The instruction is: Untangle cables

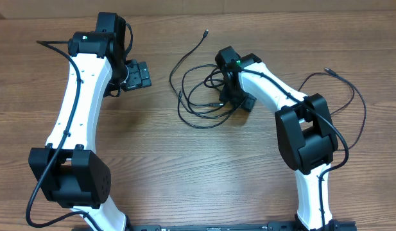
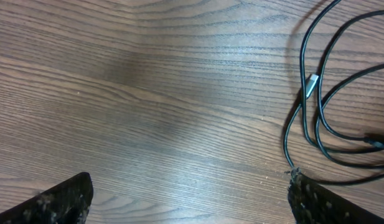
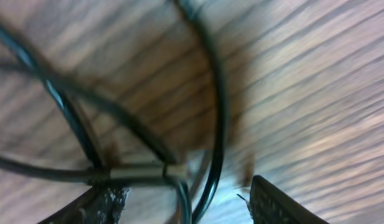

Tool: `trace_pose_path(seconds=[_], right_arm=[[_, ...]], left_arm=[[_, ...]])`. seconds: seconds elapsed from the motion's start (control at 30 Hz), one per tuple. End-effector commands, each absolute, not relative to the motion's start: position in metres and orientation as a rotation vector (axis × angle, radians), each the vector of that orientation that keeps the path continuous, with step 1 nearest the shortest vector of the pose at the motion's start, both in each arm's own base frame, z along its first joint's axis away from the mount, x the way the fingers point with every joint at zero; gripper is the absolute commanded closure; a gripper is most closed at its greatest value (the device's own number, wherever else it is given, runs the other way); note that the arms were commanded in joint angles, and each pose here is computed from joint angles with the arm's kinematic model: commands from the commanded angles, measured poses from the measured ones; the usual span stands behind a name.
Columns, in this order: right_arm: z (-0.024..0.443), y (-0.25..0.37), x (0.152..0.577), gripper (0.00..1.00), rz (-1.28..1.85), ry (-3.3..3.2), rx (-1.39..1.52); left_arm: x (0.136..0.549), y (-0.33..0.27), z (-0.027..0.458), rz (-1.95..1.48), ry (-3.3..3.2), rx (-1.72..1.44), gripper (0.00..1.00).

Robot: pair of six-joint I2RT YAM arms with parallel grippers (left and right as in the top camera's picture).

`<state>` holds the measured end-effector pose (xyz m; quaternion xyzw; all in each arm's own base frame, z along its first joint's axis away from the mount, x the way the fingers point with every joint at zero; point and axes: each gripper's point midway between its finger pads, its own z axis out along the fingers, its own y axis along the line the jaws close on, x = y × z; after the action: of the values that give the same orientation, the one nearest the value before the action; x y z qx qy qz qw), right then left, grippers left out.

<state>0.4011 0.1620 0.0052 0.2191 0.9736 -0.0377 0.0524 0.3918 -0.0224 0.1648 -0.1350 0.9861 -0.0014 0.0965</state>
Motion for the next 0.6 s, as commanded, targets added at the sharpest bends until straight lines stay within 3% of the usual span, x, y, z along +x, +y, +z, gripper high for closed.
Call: trace_pose_path(seconds=[0.0,0.33,0.43,0.57], right_arm=[[0.022,0.19,0.402,0.36,0.052,3.024,0.46],[0.046,0.237,0.41,0.35,0.155,2.932,0.157],[0.047,0.238,0.414,0.3,0.162,2.911,0.157],[0.048,0.24,0.417,0.32,0.175,2.898,0.157]], left_arm=[[0.391,-0.025,0.16,-0.01,2.933,-0.419,0.0],[0.391,-0.025,0.16,-0.01,2.933,-0.419,0.01],[0.391,-0.025,0.16,-0.01,2.933,-0.419,0.0],[0.391,-0.025,0.16,-0.01,2.933,-0.419,0.0]])
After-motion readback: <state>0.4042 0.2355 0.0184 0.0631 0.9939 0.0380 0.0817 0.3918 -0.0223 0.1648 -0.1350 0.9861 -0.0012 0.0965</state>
